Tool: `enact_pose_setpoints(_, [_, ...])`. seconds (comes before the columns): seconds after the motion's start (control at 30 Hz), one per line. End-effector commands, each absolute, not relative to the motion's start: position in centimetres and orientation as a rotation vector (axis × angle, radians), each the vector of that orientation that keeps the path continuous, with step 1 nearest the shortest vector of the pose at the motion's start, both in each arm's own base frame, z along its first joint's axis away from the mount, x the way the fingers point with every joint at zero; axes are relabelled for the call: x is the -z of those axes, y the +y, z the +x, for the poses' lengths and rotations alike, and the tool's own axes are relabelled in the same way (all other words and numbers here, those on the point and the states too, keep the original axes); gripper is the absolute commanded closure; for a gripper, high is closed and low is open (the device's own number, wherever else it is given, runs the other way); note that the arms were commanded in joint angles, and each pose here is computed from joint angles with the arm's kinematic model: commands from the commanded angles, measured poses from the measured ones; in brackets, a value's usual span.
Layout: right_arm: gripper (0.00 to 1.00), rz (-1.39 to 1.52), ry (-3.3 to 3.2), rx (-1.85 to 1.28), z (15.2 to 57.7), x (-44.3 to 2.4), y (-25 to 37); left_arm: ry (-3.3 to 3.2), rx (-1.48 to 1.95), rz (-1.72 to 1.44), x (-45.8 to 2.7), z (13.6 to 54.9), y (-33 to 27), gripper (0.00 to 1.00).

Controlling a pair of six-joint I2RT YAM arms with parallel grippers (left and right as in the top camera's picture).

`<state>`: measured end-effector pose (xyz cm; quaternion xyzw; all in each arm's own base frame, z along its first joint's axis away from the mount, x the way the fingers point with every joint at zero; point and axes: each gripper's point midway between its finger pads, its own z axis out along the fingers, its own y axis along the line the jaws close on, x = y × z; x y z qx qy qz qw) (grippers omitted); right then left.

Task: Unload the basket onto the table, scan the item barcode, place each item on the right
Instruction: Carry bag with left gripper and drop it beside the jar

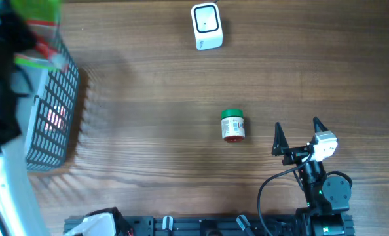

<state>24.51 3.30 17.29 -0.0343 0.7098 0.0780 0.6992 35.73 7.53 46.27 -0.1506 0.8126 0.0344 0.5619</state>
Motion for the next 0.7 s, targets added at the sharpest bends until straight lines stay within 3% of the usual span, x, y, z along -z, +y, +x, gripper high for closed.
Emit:
enact_pose_setpoints(0.0, [0.00, -0.073, 1.578, -0.155, 24.5, -17.3, 3.0, 1.987, 0.139, -0.399, -45.2, 34.2, 1.7, 0.96])
enact_pose_setpoints(0.2, [0.00, -0.073, 1.578, -0.156, 24.5, -17.3, 3.0, 2.451, 0.227, -0.296, -33.3, 34.3, -7.2, 0.96])
enact_pose_setpoints(0.43, [0.00, -0.073, 1.578, -0.156, 24.5, -17.3, 3.0, 2.934, 0.159, -0.252, -13.4, 34.2, -15.7, 0.96])
enact_pose_setpoints(0.67, [0.00, -0.073, 1.578, -0.156, 24.5, -17.3, 3.0, 3.057, 0.198, -0.250, -4.7, 34.3, -19.8, 0.96])
